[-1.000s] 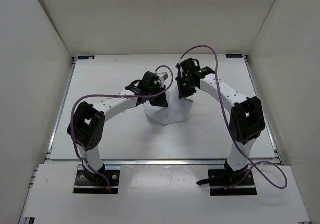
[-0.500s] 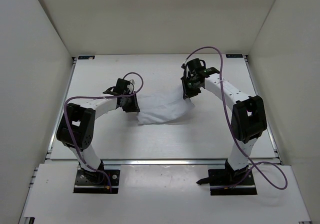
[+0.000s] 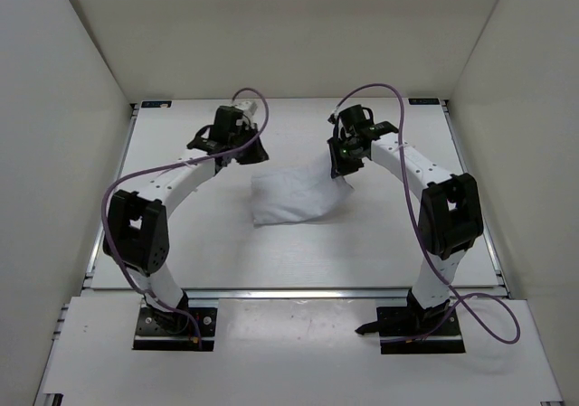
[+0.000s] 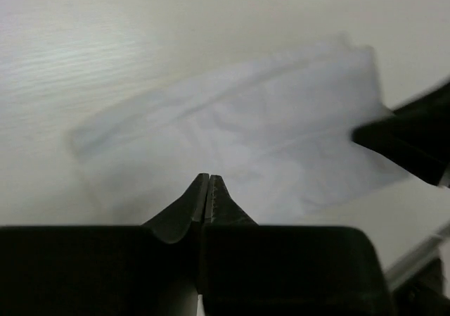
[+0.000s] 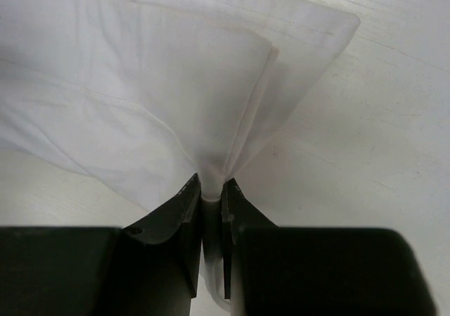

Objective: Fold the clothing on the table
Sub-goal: Fold the skirt

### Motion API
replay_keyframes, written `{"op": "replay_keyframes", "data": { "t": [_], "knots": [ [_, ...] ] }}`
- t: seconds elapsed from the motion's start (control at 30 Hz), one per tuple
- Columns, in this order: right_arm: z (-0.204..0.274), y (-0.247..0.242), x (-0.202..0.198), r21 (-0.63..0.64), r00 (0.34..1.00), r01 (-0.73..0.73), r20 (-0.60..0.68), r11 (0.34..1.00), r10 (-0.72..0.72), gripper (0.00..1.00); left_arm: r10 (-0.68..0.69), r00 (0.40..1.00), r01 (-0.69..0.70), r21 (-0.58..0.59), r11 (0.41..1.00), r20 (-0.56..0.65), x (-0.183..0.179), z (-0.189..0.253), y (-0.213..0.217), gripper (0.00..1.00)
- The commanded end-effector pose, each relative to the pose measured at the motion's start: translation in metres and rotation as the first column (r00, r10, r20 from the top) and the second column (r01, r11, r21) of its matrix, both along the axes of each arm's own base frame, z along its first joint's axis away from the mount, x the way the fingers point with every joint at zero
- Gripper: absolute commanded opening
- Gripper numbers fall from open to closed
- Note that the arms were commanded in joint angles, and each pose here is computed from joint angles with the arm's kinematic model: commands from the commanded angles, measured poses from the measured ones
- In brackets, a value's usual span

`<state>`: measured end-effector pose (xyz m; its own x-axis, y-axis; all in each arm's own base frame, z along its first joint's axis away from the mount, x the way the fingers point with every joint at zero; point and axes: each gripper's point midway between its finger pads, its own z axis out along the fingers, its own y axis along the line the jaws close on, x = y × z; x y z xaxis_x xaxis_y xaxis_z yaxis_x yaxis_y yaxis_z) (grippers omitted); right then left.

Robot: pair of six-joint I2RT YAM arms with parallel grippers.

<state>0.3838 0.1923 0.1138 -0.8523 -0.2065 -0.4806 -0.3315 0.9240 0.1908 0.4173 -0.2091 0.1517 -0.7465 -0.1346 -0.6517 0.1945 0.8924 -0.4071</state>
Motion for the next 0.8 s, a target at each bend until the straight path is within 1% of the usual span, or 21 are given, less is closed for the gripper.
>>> {"op": "replay_keyframes", "data": {
  "t": [0.0, 0.03, 0.07, 0.1, 0.13, 0.2, 0.23, 0.27, 0.3, 0.37, 0.43, 0.57, 0.63, 0.7, 0.73, 0.77],
  "knots": [
    [0.015, -0.001, 0.017, 0.029, 0.998, 0.008, 0.057, 1.0, -0.009, 0.0, -0.208, 0.978, 0.207, -0.153, 0.966, 0.009, -0.038, 0.013, -0.075, 0.06],
    [0.017, 0.0, 0.02, 0.027, 0.998, 0.002, 0.064, 1.0, -0.003, 0.0, -0.242, 0.97, 0.233, -0.173, 0.957, -0.036, -0.052, -0.004, -0.09, 0.0],
    [0.017, -0.002, 0.024, 0.02, 0.998, 0.008, 0.069, 1.0, -0.009, 0.0, -0.263, 0.962, 0.246, -0.178, 0.953, -0.076, -0.066, -0.019, -0.1, 0.0],
    [0.026, 0.002, 0.028, 0.023, 0.996, -0.007, 0.094, 1.0, 0.005, 0.0, -0.291, 0.95, 0.267, -0.191, 0.945, -0.11, -0.077, -0.034, -0.107, 0.0],
    [0.021, -0.001, 0.028, 0.017, 0.997, 0.001, 0.076, 1.0, -0.002, 0.01, -0.302, 0.946, 0.274, -0.201, 0.94, -0.122, -0.081, -0.041, -0.111, 0.0],
    [0.03, 0.004, 0.035, 0.022, 0.995, -0.006, 0.098, 1.0, 0.004, 0.0, -0.305, 0.934, 0.255, -0.25, 0.934, -0.186, -0.098, -0.065, -0.114, 0.0],
    [0.034, 0.004, 0.034, 0.024, 0.995, -0.006, 0.1, 1.0, 0.004, 0.0, -0.311, 0.937, 0.26, -0.276, 0.925, -0.16, -0.094, -0.064, -0.118, 0.0],
    [0.036, 0.007, 0.034, 0.018, 0.995, -0.018, 0.102, 1.0, 0.016, 0.0, -0.29, 0.939, 0.232, -0.282, 0.931, -0.185, -0.095, -0.077, -0.115, 0.0],
    [0.039, 0.011, 0.037, 0.017, 0.994, -0.018, 0.11, 1.0, 0.016, 0.0, -0.28, 0.938, 0.22, -0.271, 0.937, -0.204, -0.096, -0.088, -0.112, 0.0],
    [0.042, 0.017, 0.036, 0.018, 0.993, -0.04, 0.114, 0.999, 0.037, 0.0, -0.239, 0.946, 0.185, -0.242, 0.952, -0.218, -0.087, -0.1, -0.107, 0.0],
    [0.046, 0.021, 0.035, 0.024, 0.993, -0.042, 0.112, 0.999, 0.039, 0.0, -0.209, 0.958, 0.164, -0.221, 0.961, -0.197, -0.073, -0.111, -0.104, 0.0],
    [0.055, 0.033, 0.03, 0.033, 0.991, -0.067, 0.114, 0.997, 0.063, 0.0, -0.206, 0.948, 0.16, -0.195, 0.968, -0.242, -0.069, -0.132, -0.109, 0.0],
    [0.064, 0.046, 0.03, 0.056, 0.989, -0.089, 0.125, 0.994, 0.081, 0.0, -0.213, 0.935, 0.154, -0.216, 0.964, -0.283, -0.078, -0.141, -0.112, 0.0],
    [0.073, 0.057, 0.032, 0.097, 0.986, -0.105, 0.14, 0.99, 0.091, 0.0, -0.247, 0.919, 0.156, -0.294, 0.943, -0.307, -0.082, -0.139, -0.118, 0.0],
    [0.076, 0.063, 0.033, 0.113, 0.985, -0.116, 0.144, 0.987, 0.099, 0.01, -0.259, 0.902, 0.139, -0.337, 0.931, -0.345, -0.087, -0.141, -0.119, 0.0],
    [0.078, 0.068, 0.034, 0.122, 0.983, -0.122, 0.149, 0.985, 0.103, 0.0, -0.248, 0.895, 0.111, -0.354, 0.929, -0.371, -0.086, -0.146, -0.117, 0.0]
  ]
}}
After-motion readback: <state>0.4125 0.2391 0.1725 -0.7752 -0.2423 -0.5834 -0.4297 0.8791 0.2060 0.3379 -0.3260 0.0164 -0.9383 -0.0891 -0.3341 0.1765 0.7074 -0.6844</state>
